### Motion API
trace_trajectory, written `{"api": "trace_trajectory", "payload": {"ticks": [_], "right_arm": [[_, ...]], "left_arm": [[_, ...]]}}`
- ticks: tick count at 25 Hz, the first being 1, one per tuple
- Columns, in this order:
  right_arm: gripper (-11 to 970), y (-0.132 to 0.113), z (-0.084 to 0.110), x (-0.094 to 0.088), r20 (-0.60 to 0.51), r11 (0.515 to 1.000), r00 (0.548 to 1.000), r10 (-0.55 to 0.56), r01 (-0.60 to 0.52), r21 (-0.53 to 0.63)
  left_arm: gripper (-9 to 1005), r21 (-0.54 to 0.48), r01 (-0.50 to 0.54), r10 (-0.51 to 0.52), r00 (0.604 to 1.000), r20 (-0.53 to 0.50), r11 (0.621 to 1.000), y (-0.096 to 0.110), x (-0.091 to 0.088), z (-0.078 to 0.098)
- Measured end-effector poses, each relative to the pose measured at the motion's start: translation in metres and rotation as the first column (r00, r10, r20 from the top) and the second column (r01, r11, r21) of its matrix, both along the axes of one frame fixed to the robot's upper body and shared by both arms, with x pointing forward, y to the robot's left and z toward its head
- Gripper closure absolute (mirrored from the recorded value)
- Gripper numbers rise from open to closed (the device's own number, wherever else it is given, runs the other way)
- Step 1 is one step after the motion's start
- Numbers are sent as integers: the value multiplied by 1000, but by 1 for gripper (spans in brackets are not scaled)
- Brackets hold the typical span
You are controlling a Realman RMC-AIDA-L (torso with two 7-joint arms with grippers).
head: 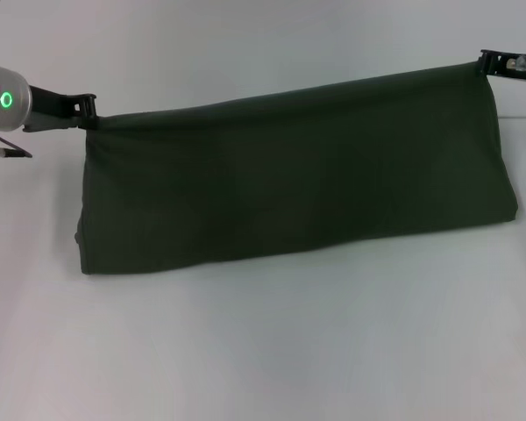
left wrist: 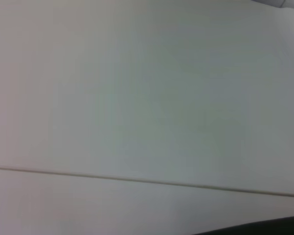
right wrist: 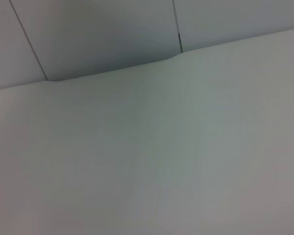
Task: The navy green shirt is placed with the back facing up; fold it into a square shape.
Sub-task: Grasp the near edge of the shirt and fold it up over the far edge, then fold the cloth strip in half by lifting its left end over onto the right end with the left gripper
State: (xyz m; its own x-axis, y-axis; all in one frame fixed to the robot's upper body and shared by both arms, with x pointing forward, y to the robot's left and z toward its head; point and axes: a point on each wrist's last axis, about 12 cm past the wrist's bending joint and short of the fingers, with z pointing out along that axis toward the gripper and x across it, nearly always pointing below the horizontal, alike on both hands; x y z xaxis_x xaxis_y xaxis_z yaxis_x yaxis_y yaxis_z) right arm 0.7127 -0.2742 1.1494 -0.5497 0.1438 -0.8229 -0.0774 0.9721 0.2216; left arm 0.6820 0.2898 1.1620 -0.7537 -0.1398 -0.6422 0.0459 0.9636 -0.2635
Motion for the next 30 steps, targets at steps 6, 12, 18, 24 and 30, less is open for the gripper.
{"api": "trace_trajectory", "payload": {"ticks": [6, 12, 18, 24, 30], "right_arm": [[959, -2, 5, 3, 18, 1000, 1000, -9, 10, -8], [807, -10, 26, 15, 60, 999, 998, -16, 19, -46], [690, -35, 45, 6, 46, 998, 999, 7, -10, 54], [453, -66, 24, -54, 9, 919, 994, 104, -100, 381], [171, -86, -8, -116, 87, 724, 980, 181, -192, 662]], "left_arm": [[943, 7, 22, -22, 1000, 13, 1000, -7, 4, 2], [887, -14, -22, 23, 999, 49, 1000, -12, 10, 2], [726, -106, -93, 99, 994, 48, 990, 7, -3, -1], [483, -409, -30, 44, 999, 24, 912, 24, -47, -19], [250, -685, -39, 10, 999, -47, 728, 34, -93, -52]]}}
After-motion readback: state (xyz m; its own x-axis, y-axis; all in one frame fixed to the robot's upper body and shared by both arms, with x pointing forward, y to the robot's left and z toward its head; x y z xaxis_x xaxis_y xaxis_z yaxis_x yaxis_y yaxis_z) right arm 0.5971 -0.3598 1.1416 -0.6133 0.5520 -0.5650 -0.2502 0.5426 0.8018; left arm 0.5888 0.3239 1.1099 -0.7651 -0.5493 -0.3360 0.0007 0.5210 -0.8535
